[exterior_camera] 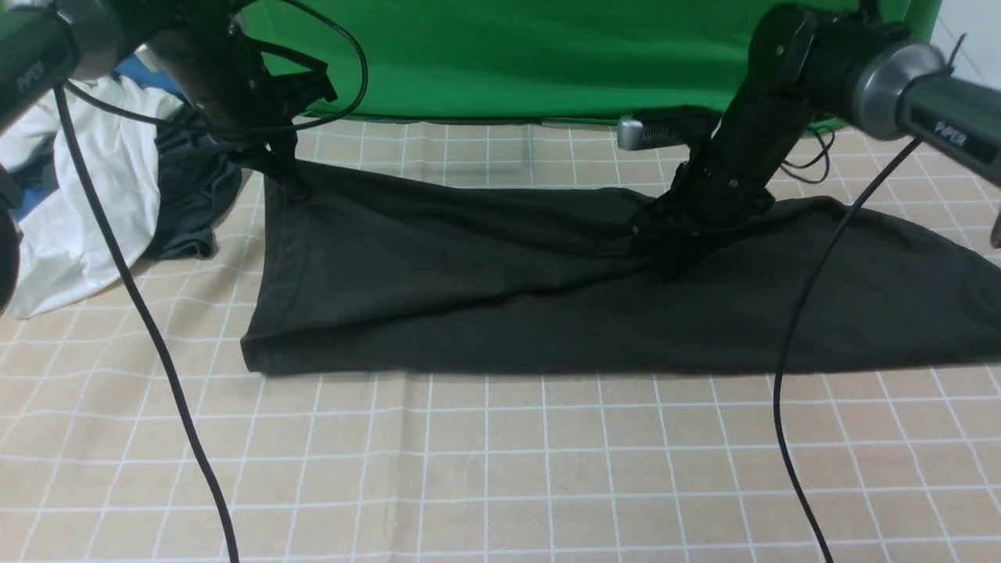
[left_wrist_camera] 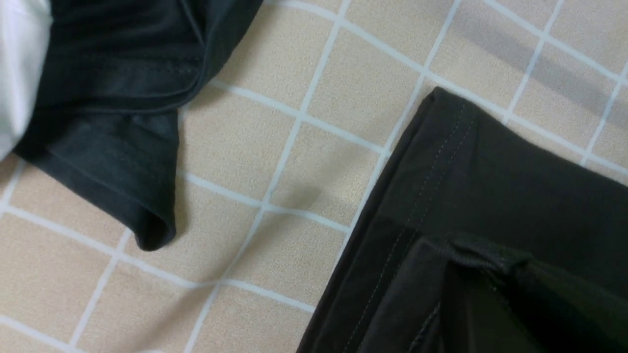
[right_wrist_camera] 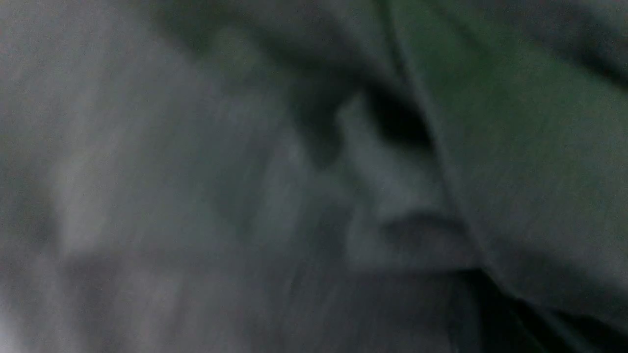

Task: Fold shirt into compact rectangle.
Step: 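Fold the black garment in half by bringing its near edge over to the far edge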

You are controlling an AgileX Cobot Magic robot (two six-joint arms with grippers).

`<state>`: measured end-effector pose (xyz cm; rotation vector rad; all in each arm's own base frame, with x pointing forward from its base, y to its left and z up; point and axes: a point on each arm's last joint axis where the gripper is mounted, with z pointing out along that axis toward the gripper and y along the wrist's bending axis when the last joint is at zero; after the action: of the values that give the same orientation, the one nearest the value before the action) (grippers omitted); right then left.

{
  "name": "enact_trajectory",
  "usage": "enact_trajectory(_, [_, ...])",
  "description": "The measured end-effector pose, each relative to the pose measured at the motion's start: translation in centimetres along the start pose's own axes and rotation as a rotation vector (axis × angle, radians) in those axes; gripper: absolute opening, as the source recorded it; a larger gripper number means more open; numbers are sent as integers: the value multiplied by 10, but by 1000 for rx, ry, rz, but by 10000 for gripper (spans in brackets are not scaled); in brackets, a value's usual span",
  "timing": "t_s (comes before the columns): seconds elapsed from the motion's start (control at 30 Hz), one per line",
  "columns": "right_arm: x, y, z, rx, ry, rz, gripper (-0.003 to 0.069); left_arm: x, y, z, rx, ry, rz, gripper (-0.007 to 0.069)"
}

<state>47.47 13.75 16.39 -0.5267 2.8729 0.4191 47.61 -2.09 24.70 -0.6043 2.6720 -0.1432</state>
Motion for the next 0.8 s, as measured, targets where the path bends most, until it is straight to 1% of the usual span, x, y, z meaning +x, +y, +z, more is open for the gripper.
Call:
enact_trajectory(0.07, [-2, -1, 2, 2, -24, 7, 36, 0, 0, 0, 1, 0, -1, 30])
enact_trajectory(0.1, [-10, -3, 4, 23, -108, 13, 36, 0, 0, 0, 5, 3, -3, 30])
enact_trajectory(0.17, [-18, -6, 7, 40, -193, 24, 36, 0, -1, 0, 6, 2, -3, 30])
enact_trajectory(0.2, [-19, -6, 6, 42, -202, 24, 36, 0, -1, 0, 6, 2, -3, 30])
enact_trajectory(0.23, [-27, -7, 6, 62, -290, 29, 36, 0, -1, 0, 9, -4, -3, 30])
enact_trajectory(0.27, [-30, -9, 7, 73, -325, 28, 36, -1, -1, 0, 12, -10, -5, 30])
enact_trajectory(0.43, [-38, -10, 3, 87, -360, 15, 36, -3, -2, 0, 23, -29, -27, 32])
enact_trajectory(0.53, [-38, -10, 1, 89, -357, 10, 36, -5, -2, 1, 23, -51, -32, 51])
enact_trajectory(0.63, [-36, -9, 2, 86, -330, 8, 38, -11, 0, 5, 12, -112, -51, 123])
enact_trajectory(0.7, [-34, -9, 3, 83, -308, 0, 38, -15, 2, 8, 0, -150, -51, 195])
enact_trajectory(0.8, [-32, -8, 3, 81, -278, -38, 39, -17, 5, 8, -28, -177, -30, 280])
